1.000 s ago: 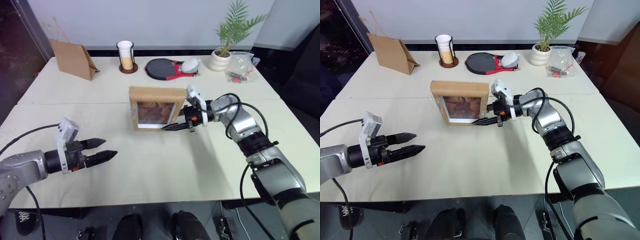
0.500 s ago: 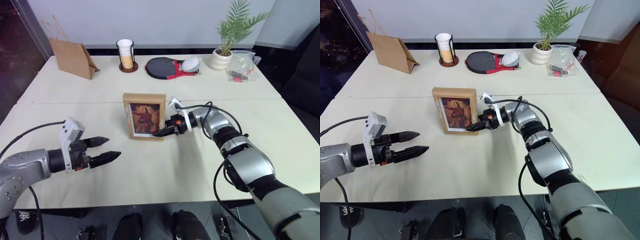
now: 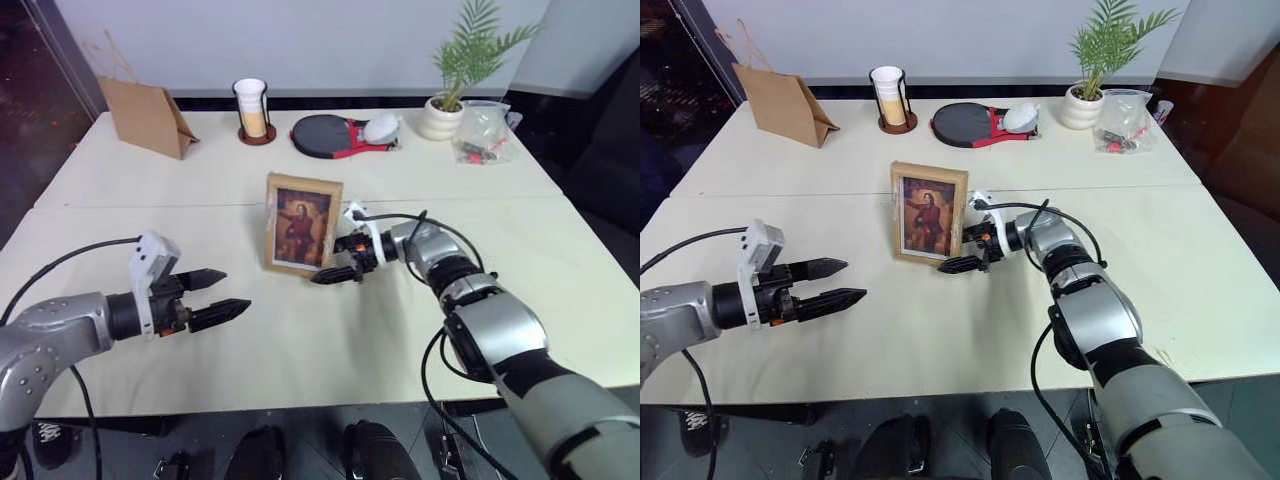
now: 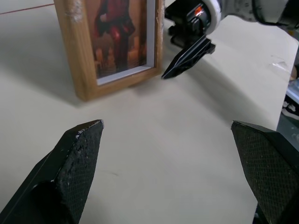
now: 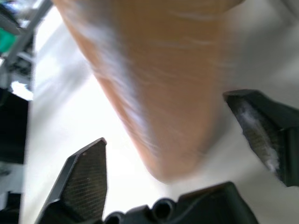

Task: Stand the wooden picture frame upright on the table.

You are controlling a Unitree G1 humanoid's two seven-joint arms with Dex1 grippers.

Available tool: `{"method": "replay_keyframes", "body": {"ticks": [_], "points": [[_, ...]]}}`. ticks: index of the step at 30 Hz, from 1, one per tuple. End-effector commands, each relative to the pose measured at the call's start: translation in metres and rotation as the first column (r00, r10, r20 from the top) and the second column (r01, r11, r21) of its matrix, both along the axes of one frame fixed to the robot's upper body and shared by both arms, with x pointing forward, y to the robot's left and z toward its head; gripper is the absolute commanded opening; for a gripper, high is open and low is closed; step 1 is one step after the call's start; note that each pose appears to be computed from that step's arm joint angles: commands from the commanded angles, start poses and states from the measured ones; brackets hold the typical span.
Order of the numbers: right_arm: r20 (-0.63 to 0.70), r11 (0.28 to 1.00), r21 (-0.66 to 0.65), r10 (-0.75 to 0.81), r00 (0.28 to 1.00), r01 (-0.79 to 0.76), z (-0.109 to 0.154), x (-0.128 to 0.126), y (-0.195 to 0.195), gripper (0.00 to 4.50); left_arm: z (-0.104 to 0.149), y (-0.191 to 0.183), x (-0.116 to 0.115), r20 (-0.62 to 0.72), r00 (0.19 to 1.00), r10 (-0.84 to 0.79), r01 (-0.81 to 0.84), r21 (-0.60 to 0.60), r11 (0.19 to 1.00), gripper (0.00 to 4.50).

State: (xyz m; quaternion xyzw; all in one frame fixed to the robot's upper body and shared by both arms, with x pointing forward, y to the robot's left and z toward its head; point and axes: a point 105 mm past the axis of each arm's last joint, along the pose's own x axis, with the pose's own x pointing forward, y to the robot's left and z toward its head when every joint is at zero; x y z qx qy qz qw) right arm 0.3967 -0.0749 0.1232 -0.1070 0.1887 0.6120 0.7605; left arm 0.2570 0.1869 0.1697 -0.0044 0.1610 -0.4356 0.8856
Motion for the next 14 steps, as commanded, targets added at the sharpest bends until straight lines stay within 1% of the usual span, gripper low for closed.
{"method": "replay_keyframes", "body": {"ticks": [1, 3, 5, 7, 9, 12, 14], "points": [[0.136, 0.998, 0.034, -0.049, 0.989, 0.045, 0.035, 0.005, -0.043, 4.47, 0.016, 0.011, 0.010, 0.094, 0.995, 0.019, -0.022, 0.031, 0.999, 4.50], [0.199, 0.998, 0.030, -0.053, 0.979, 0.048, 0.049, -0.003, -0.066, 4.47, 0.020, 0.016, 0.013, 0.113, 0.993, 0.035, -0.039, 0.031, 0.999, 4.50], [0.247, 0.999, 0.006, -0.050, 0.968, 0.051, 0.055, -0.014, -0.078, 4.47, 0.022, 0.020, 0.014, 0.130, 0.991, 0.033, -0.039, 0.049, 0.998, 4.50], [0.315, 0.998, -0.016, -0.046, 0.948, 0.054, 0.071, -0.040, -0.091, 4.47, 0.023, 0.026, 0.013, 0.153, 0.988, 0.021, -0.036, 0.098, 0.995, 4.50], [0.373, 0.997, -0.027, -0.053, 0.926, 0.068, 0.091, -0.070, -0.095, 4.47, 0.028, 0.031, 0.012, 0.170, 0.985, 0.022, -0.041, 0.110, 0.993, 4.50], [0.411, 0.995, -0.015, -0.082, 0.908, 0.097, 0.108, -0.096, -0.091, 4.47, 0.031, 0.034, 0.010, 0.185, 0.983, 0.016, -0.040, 0.129, 0.991, 4.50], [0.422, 0.993, -0.014, -0.104, 0.901, 0.121, 0.114, -0.105, -0.089, 4.47, 0.032, 0.034, 0.009, 0.188, 0.982, 0.013, -0.039, 0.134, 0.990, 4.50]]}}
